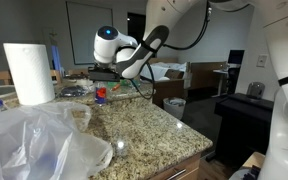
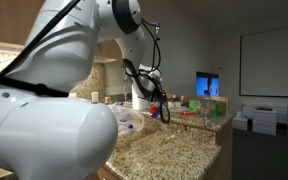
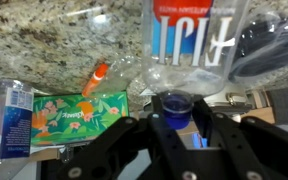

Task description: Pick up the bottle from the plastic bag and put it on the countertop.

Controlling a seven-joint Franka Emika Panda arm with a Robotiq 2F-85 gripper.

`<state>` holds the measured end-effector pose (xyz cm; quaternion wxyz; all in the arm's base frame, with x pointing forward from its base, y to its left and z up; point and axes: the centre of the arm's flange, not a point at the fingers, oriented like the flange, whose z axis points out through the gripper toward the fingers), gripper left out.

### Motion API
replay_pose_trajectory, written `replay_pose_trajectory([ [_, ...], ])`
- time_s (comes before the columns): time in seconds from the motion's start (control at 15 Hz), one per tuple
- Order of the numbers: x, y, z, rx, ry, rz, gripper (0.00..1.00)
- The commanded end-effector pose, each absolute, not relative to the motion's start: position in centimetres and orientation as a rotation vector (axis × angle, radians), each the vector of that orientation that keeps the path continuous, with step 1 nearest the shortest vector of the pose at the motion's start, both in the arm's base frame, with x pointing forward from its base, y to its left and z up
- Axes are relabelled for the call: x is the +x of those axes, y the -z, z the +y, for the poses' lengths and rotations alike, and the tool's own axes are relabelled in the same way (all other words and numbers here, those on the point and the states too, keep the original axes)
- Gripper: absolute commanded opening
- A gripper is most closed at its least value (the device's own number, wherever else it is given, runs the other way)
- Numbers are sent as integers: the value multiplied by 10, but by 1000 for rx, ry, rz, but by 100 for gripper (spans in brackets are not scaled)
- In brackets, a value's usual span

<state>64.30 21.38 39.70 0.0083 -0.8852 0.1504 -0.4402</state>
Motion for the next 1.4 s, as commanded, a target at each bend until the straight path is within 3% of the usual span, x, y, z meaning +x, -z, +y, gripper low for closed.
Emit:
replay_pose_trajectory([
  [0.0,607,-409,222,-2709,1451,426,10],
  [0.6,536,-431,214,-2654,1654,350,10],
  [1.33,498,-362,188,-2606,1789,407,10],
])
